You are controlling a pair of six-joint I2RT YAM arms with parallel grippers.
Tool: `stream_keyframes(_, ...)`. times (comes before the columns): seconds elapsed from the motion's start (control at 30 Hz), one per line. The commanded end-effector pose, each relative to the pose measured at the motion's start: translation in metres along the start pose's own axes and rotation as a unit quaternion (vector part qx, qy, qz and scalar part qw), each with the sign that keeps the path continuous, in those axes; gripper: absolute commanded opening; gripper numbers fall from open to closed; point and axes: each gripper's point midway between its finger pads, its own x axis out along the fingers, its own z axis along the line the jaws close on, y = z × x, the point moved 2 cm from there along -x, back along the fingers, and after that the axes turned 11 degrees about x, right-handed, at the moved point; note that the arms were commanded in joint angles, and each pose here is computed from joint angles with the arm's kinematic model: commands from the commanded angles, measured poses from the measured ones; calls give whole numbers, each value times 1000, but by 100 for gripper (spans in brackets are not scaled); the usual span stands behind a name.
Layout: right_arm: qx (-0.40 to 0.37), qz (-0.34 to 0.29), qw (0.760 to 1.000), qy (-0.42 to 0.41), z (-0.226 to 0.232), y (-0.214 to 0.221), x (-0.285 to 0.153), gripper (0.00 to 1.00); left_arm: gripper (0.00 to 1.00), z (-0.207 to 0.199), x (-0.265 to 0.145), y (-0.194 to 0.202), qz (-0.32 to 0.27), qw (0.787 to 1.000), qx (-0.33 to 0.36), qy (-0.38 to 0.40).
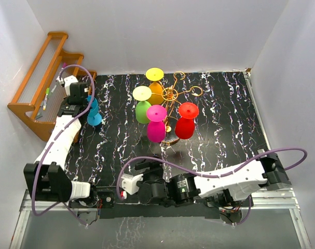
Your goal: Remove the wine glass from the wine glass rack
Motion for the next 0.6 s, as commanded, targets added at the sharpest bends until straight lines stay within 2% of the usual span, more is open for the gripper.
stream_keyframes(0.0, 59, -84, 994, -36, 10, -40, -53, 68, 0, 0, 22, -20, -28, 999, 7, -35)
stream_keyframes(0.13, 85, -87, 992, -35, 3, -39, -59, 68, 0, -17, 44, -11, -6, 1000, 10, -20)
stream_keyframes(0.33, 107, -82, 990, -34, -3, -34, -64, 68, 1, -26, 57, -10, 7, 1000, 16, -13)
stream_keyframes(0.37, 111, -82, 990, -34, -4, -33, -65, 68, 4, -26, 57, -11, 8, 1000, 18, -14)
stream_keyframes(0.57, 138, -95, 985, -36, -12, -39, -71, 68, 54, -20, 50, -11, 13, 1000, 9, -22)
